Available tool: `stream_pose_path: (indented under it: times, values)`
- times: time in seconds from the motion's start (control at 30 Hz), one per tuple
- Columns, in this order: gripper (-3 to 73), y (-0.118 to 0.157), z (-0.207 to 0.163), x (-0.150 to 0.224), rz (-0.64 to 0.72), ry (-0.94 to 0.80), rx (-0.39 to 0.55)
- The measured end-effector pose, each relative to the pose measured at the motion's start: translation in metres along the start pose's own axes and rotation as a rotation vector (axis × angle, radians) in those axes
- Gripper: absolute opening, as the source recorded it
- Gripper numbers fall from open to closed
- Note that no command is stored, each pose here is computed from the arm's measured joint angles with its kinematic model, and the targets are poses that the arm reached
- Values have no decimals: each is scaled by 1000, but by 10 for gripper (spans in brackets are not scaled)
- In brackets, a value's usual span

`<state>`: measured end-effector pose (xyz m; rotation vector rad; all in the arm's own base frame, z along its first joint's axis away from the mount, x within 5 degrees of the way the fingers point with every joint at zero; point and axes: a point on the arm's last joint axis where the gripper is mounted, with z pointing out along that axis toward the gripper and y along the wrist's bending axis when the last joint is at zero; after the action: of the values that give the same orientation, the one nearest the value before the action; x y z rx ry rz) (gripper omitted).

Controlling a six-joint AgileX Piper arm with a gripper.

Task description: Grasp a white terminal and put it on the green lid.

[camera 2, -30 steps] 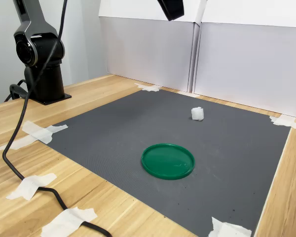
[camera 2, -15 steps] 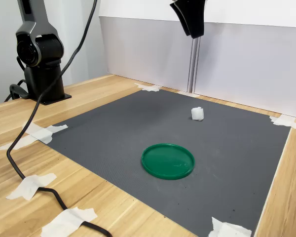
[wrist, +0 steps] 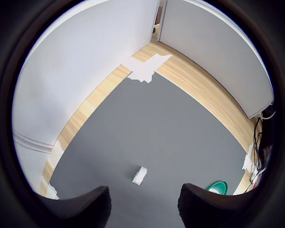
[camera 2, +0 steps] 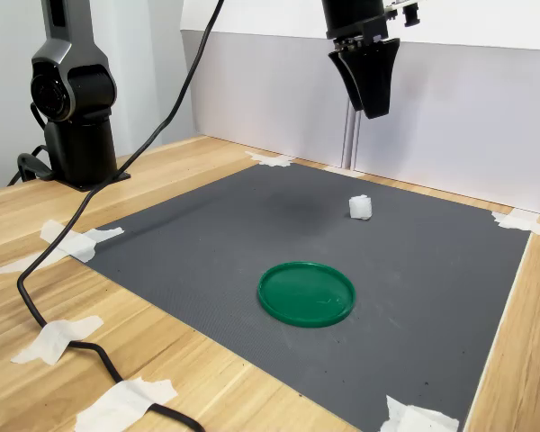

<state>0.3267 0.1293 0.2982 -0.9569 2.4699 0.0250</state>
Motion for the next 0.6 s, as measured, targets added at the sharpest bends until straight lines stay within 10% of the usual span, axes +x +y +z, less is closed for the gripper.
stream_pose_path:
  times: [0.6]
  values:
    - [584, 8, 55, 1, 57, 127, -3]
